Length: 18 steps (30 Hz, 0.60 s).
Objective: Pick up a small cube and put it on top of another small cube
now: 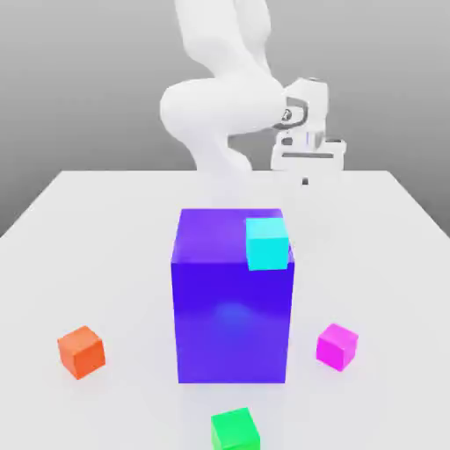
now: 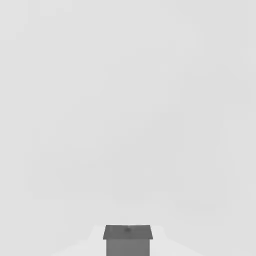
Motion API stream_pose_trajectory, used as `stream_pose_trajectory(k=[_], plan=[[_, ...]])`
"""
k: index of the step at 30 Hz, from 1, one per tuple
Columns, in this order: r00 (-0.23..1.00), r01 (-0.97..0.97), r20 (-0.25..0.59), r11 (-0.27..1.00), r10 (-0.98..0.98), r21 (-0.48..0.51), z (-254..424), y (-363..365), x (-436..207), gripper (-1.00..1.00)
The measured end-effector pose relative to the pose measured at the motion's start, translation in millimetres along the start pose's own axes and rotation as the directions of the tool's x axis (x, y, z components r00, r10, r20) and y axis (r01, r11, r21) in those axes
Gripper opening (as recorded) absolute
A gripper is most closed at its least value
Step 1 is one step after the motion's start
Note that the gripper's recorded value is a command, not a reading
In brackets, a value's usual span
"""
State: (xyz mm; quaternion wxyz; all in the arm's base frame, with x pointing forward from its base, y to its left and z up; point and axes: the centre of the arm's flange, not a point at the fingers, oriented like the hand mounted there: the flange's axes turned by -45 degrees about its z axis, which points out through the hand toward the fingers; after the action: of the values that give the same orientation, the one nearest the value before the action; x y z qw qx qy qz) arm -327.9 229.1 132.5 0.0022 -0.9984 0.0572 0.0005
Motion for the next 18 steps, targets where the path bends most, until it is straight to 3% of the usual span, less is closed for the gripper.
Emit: stream_pose_trajectory(k=[6,18], plan=[[1.0,0.0,0.0,1.0,0.0,-0.001,2,0,0,1.0],[1.0,0.0,-0.001,1.0,0.0,-0.003,-61,0,1,1.0]])
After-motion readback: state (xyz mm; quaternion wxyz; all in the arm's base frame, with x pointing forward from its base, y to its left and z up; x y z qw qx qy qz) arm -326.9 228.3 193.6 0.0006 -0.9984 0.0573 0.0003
